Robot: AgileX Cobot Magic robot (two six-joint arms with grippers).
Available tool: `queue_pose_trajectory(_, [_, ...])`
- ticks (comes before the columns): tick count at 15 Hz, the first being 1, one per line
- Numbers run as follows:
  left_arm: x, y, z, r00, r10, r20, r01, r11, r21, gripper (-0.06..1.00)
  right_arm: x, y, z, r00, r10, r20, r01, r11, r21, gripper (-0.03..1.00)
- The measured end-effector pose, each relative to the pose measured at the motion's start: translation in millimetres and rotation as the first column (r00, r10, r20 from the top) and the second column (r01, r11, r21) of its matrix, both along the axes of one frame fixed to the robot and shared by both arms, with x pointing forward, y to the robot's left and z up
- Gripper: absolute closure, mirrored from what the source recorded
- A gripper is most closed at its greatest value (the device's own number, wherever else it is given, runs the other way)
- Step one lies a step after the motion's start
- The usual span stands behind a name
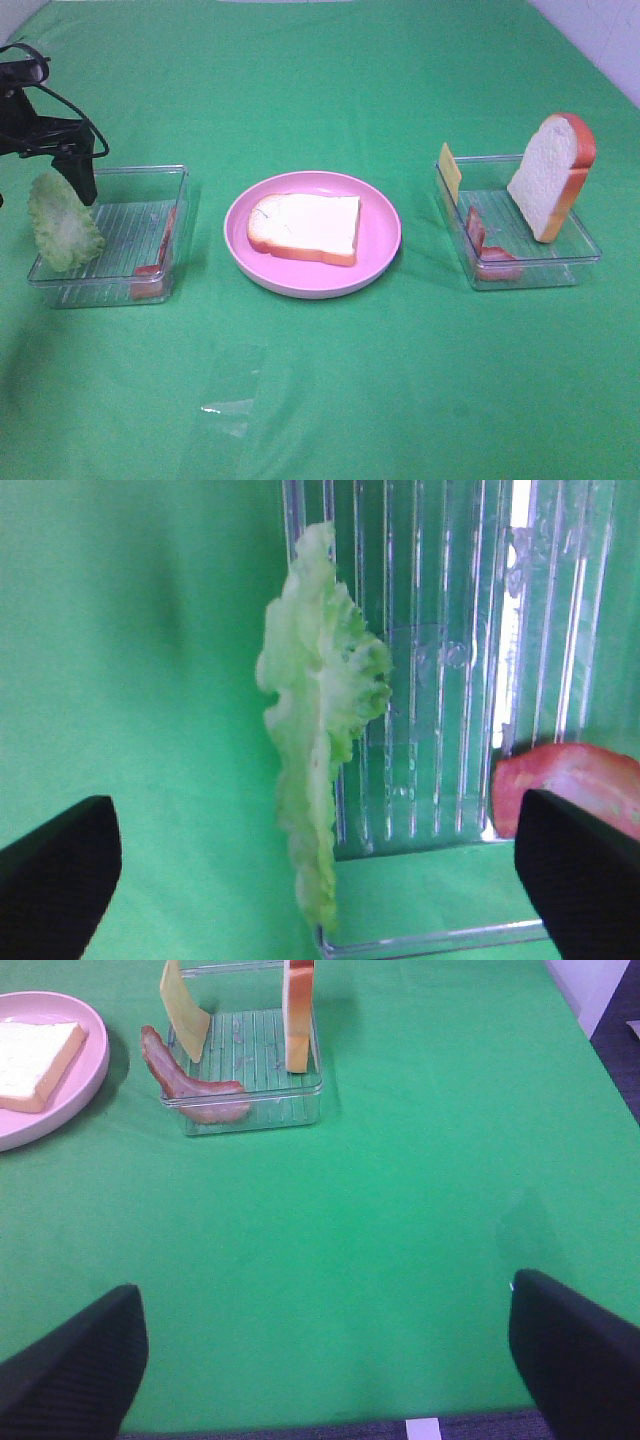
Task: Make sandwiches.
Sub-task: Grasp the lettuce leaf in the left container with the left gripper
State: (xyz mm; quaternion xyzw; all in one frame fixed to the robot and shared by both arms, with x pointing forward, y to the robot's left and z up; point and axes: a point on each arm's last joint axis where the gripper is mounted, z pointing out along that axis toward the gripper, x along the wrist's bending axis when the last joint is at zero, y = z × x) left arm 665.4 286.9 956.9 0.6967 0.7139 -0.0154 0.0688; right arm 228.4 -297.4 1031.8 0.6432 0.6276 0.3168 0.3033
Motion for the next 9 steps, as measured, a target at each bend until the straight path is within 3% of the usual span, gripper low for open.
queue_pose_trajectory(5, [2.8,-1.7,-6.1,1.0,0.005,0.006,-0.005,1.0,-0.019,0.0,0.0,0.0,0.0,1.0,0.0,0.0,0.0,1.0,0.0,0.01])
queue_pose_trajectory(6, [2.8,-1.7,-6.1,1.0,0.005,0.006,-0.005,1.0,-0.019,0.06,0.0,0.0,0.0,1.0,0.0,0.0,0.0,1.0,0.0,0.01])
queue_pose_trajectory(7, [2.9,-2.2,-6.0,1.0,0.008,0.007,-0.008,1.0,-0.025,0.25,0.0,0.0,0.0,1.0,0.0,0.0,0.0,1.0,0.0,0.01])
queue_pose_trajectory(9, [2.9,-2.2,-6.0,1.0,0.008,0.007,-0.008,1.0,-0.025,0.39,0.0,0.0,0.0,1.0,0.0,0.0,0.0,1.0,0.0,0.01])
